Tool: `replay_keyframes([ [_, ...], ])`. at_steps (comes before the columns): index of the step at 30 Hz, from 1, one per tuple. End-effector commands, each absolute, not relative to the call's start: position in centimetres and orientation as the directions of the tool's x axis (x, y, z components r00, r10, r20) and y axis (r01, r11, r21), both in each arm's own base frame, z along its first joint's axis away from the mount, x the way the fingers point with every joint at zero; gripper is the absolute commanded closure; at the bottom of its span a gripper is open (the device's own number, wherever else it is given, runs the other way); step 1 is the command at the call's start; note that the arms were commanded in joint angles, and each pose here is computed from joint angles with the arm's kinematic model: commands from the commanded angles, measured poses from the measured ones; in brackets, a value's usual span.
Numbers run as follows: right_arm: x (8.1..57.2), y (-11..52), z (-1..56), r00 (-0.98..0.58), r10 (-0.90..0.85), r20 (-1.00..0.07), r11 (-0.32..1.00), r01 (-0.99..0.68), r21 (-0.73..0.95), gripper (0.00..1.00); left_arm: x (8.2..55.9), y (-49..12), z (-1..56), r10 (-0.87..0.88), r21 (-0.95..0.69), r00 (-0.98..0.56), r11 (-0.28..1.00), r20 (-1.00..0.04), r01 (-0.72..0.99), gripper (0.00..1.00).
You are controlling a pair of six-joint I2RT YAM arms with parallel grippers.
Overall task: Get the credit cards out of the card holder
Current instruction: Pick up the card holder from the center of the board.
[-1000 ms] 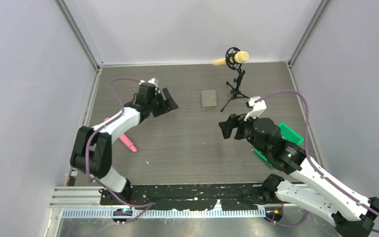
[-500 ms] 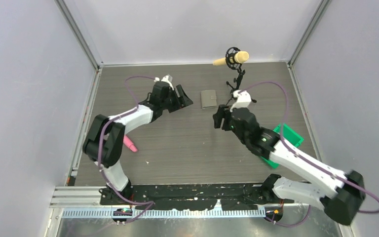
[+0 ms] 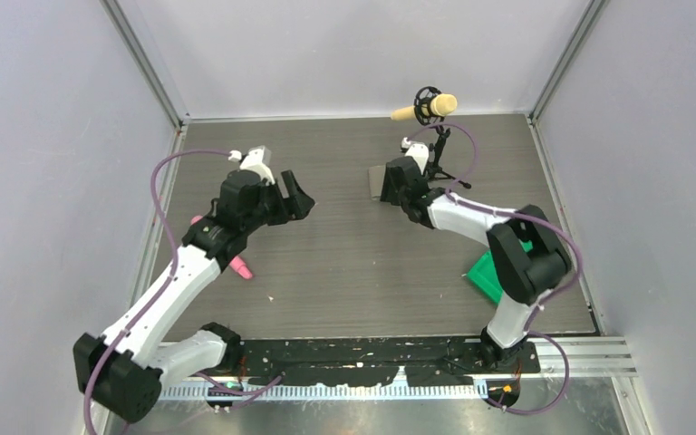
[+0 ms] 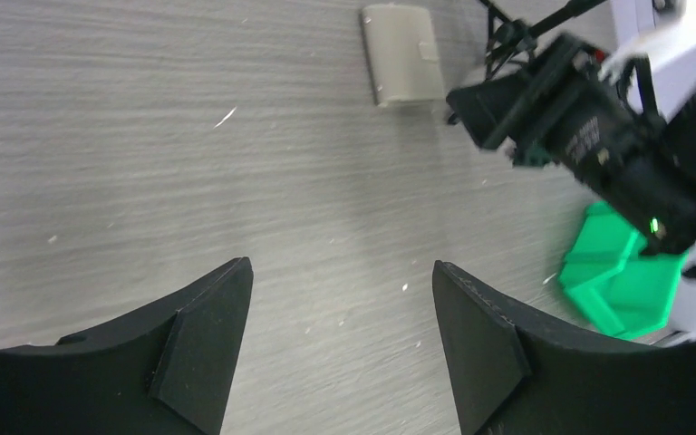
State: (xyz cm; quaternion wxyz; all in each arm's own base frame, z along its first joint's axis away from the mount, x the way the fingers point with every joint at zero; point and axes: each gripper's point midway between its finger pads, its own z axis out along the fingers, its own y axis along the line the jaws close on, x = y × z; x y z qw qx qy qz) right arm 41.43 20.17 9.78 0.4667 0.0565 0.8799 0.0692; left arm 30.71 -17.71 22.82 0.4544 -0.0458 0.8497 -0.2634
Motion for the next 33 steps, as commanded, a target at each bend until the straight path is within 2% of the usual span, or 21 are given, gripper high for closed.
replay_keyframes([
  [1,44.9,21.4,9.8,-0.520,0.247,-0.818,0.967,0.075,0.244,0.43,27.5,-14.8,21.3,-0.238,-0.396,-0.608,0.908,-0.758,0.138,0.24],
  [11,46.9,21.1,6.3,-0.571,0.278,-0.773,0.960,0.143,0.240,0.39,25.2,-14.1,22.1,-0.253,-0.418,-0.589,0.894,-0.767,0.160,0.24],
  [16,47.3,20.9,5.4,-0.589,0.270,-0.762,0.962,0.137,0.235,0.42,24.8,-13.7,21.4,-0.252,-0.409,-0.602,0.902,-0.758,0.138,0.24],
  [18,47.4,20.7,5.4,-0.594,0.259,-0.762,0.965,0.124,0.232,0.49,24.6,-13.6,21.0,-0.256,-0.413,-0.609,0.901,-0.750,0.130,0.24],
  [20,47.4,21.1,5.6,-0.602,0.226,-0.766,0.971,0.079,0.225,0.62,24.3,-13.8,20.5,-0.254,-0.420,-0.625,0.898,-0.738,0.131,0.24],
  [23,46.9,23.0,6.5,-0.635,0.111,-0.765,0.972,-0.092,0.217,0.90,23.2,-14.4,19.2,-0.234,-0.439,-0.671,0.886,-0.704,0.151,0.24],
  [24,46.5,23.0,6.8,-0.643,0.081,-0.762,0.972,-0.120,0.204,0.93,23.0,-14.4,18.7,-0.235,-0.443,-0.682,0.885,-0.692,0.144,0.24],
  [33,39.4,20.9,11.2,-0.629,-0.038,-0.777,0.973,-0.201,0.115,0.95,22.1,-15.3,16.6,-0.262,-0.500,-0.739,0.858,-0.621,0.116,0.24],
])
